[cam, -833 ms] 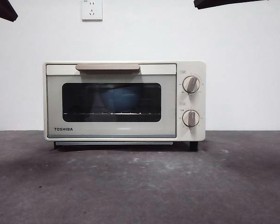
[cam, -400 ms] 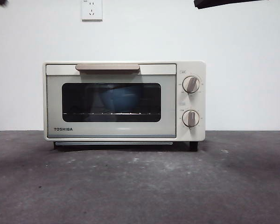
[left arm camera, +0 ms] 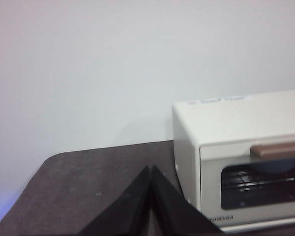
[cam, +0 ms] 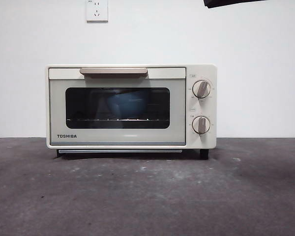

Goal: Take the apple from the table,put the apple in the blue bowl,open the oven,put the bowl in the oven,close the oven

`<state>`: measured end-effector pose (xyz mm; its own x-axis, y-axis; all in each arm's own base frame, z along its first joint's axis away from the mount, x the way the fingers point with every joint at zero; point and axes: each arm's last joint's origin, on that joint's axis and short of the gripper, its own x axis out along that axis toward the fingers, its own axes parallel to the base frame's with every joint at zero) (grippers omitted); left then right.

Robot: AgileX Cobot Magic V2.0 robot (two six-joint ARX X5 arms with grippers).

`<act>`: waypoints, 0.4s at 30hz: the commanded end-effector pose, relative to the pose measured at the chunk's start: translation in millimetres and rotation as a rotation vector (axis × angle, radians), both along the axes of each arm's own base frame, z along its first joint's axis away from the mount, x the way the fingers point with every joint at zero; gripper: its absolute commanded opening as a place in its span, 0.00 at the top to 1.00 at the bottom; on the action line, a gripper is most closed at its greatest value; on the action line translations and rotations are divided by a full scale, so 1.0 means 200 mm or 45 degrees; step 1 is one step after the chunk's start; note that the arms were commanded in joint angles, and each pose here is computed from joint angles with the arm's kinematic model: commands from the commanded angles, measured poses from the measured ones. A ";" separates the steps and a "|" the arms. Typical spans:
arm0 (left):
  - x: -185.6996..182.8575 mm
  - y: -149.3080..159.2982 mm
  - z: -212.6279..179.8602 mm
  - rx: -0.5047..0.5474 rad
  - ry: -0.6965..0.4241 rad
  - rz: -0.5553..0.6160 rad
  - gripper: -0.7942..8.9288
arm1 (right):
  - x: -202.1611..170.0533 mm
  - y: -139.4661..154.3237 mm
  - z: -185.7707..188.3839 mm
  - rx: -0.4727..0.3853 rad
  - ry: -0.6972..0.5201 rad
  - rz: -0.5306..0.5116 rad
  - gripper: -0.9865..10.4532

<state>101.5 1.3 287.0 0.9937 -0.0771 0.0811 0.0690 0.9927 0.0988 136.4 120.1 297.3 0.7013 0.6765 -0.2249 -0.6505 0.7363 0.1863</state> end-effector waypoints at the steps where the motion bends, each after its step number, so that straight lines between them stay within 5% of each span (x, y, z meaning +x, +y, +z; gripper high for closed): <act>1: 0.00 0.01 -0.09 0.018 0.003 0.020 0.91 | 0.00 0.01 0.02 0.008 -0.024 0.014 0.91; 12: -0.01 0.01 -0.52 -0.052 0.169 0.020 0.91 | 0.00 0.01 0.02 0.009 -0.025 0.014 0.91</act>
<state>100.8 2.0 183.2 0.9958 -0.0672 -0.0626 0.0710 0.9957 0.0602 136.4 120.1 297.7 0.7019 0.6770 -0.2216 -0.6510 0.7359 0.1862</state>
